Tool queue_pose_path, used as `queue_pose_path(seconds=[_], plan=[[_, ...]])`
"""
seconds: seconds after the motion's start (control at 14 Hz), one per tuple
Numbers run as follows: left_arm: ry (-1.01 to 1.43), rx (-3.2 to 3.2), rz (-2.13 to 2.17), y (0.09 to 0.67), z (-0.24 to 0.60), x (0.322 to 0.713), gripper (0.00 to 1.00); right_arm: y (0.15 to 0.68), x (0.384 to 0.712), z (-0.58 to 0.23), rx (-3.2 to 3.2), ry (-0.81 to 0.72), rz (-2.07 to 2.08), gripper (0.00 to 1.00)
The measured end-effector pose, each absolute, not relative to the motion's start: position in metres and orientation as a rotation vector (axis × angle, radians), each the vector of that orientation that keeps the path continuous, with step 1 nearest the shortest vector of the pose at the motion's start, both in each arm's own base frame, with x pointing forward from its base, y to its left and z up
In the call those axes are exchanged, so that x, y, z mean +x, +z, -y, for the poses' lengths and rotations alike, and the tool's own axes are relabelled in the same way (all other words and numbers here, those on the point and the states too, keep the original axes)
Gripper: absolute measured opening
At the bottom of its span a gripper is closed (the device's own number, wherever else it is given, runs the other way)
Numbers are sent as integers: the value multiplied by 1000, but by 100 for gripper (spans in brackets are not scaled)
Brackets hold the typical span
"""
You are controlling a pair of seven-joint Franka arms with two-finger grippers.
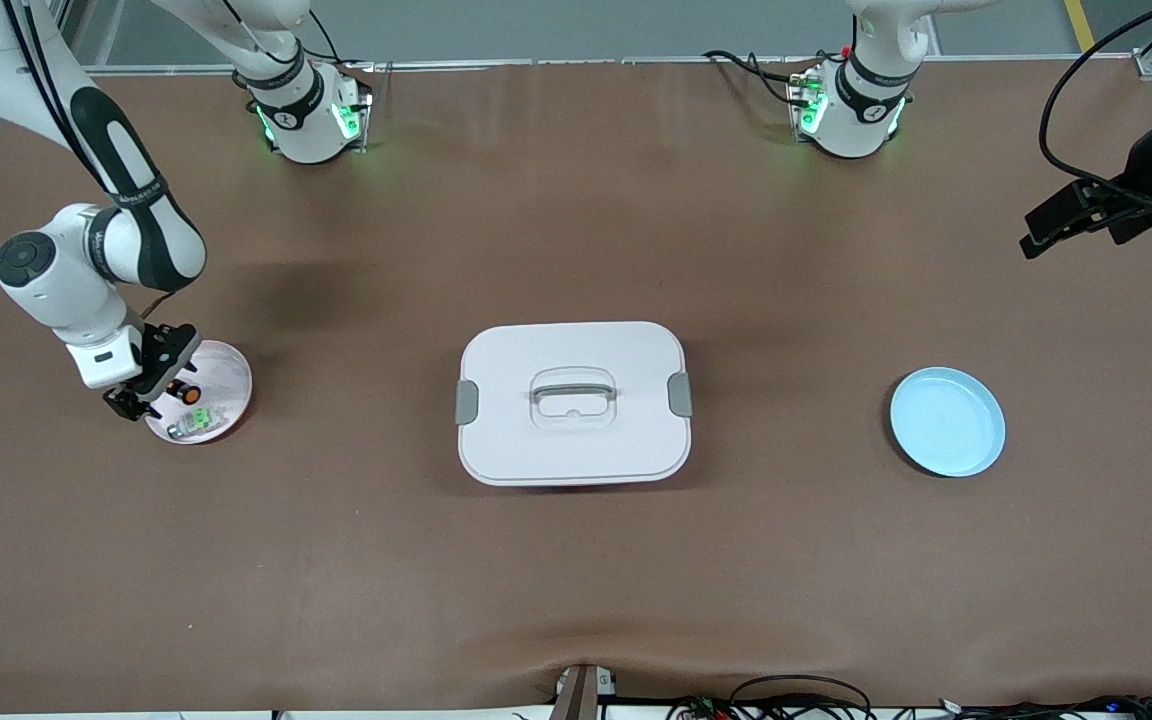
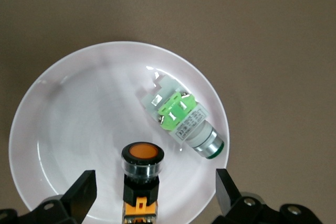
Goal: Transfer orange switch to right arm and place
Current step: 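Lower the orange switch onto the white plate and open the right gripper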
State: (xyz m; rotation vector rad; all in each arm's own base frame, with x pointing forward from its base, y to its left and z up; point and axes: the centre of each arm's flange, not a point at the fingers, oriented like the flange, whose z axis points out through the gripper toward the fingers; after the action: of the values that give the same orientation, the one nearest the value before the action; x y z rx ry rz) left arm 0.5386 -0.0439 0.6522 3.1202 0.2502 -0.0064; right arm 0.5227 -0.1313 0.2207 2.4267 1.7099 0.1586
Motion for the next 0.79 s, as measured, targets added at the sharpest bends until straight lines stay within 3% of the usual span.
queue_pose_path(seconds=[0.43,0.79], plan=[[-6,3120,-252,652,44,539,100,260,518,111,2611,57,-1574,100],[-28,3123,-250,653,45,535,100,290,509,95,2899,-19,-1065,100]])
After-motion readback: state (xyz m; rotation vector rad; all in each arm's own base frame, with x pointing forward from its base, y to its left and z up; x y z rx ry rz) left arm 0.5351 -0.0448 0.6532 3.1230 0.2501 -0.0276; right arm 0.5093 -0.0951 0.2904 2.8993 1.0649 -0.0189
